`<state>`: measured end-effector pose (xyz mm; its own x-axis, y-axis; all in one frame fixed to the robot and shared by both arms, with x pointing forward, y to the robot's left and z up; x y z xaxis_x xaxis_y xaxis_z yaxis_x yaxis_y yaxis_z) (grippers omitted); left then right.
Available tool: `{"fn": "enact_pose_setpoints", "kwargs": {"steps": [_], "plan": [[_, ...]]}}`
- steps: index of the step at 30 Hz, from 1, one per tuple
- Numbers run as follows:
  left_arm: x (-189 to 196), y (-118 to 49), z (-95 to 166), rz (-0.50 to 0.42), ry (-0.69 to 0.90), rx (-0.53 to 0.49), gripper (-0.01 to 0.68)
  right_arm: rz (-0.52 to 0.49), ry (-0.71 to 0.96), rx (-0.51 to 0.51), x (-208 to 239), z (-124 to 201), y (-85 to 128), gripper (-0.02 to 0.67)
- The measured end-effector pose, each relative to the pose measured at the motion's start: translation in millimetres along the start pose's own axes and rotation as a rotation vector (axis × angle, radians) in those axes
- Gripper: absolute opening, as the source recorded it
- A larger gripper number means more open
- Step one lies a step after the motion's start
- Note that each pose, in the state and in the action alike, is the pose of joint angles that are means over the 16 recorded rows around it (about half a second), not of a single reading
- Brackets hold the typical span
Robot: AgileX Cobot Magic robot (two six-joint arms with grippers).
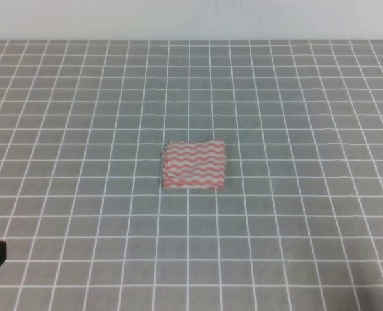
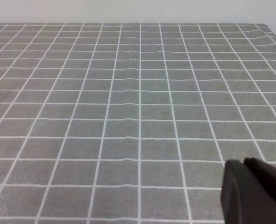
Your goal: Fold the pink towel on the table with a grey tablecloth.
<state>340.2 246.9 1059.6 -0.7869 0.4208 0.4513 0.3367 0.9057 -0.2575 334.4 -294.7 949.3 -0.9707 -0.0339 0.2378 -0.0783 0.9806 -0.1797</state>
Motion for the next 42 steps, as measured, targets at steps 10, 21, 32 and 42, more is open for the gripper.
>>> {"fn": "enact_pose_setpoints", "kwargs": {"steps": [10, 21, 32, 42], "plan": [[0, 0.1, 0, -0.001, -0.004, -0.003, -0.002, -0.001, -0.002, -0.006, 0, 0, 0, -0.018], [0, 10.8, -6, -0.035, -0.242, 0.016, -0.002, -0.001, -0.001, -0.008, 0, 0, 0, -0.018], [-6, 46.6, 34, -0.157, -0.567, 0.135, -0.003, -0.002, -0.001, -0.008, 0, 0, 0, -0.018], [-18, 65.2, 77, -0.269, -0.503, 0.172, -0.002, -0.002, 0.000, -0.009, 0, 0, 0, -0.018]]}}
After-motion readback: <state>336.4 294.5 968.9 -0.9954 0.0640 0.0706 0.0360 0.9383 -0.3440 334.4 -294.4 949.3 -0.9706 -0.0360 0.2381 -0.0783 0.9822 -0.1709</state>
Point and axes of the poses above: a point on each arm's last joint axis where the gripper is mounted, x pointing back along that axis away from the gripper, y along the wrist's bending axis when the last joint is at zero, z = x × y, the point moved 4 cm from there along -x, pointing out along that axis toward the gripper, and after that the axes turned 14 degrees about x, right-handed, at the moved point
